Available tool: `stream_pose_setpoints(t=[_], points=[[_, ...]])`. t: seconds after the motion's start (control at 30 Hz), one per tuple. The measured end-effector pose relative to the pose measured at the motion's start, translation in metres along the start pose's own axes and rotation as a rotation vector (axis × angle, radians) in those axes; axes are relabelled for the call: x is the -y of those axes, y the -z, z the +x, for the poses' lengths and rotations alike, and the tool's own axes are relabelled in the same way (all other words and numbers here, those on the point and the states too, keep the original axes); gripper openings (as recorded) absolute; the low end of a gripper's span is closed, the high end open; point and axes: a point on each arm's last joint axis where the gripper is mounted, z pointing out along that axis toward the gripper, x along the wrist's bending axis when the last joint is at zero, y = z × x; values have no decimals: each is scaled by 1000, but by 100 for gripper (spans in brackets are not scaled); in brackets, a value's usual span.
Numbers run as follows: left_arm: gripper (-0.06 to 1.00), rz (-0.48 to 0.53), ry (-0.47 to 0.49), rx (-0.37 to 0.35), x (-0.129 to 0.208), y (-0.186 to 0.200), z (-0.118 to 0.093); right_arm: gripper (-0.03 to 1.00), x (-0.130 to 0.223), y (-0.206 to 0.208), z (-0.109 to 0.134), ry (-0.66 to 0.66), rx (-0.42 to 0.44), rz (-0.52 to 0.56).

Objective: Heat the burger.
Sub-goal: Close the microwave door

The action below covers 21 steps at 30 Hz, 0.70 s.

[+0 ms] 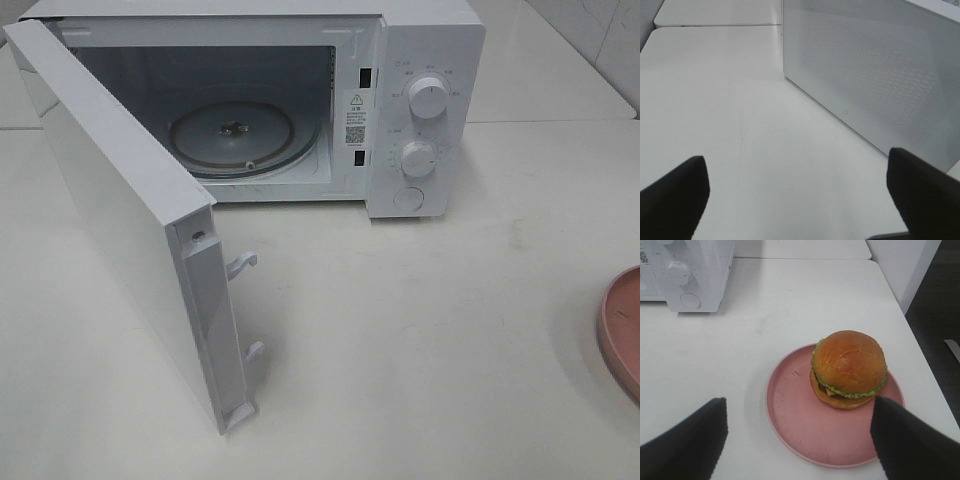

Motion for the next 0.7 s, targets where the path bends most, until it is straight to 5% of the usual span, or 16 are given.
stream_pose_setpoints(t=[0.13,0.3,0.6,0.67,0.7], points=[[87,-23,3,6,-3,1,-1,76,0,0,0,0,0,0],[73,-48,11,3,-14,-4,0,76,0,0,0,0,0,0],[29,-65,34,-15,-39,-34,6,76,0,0,0,0,0,0],[8,-61,46,-23,-41,-50,9,76,0,0,0,0,0,0],[8,-61,46,-23,-41,-50,9,76,0,0,0,0,0,0]])
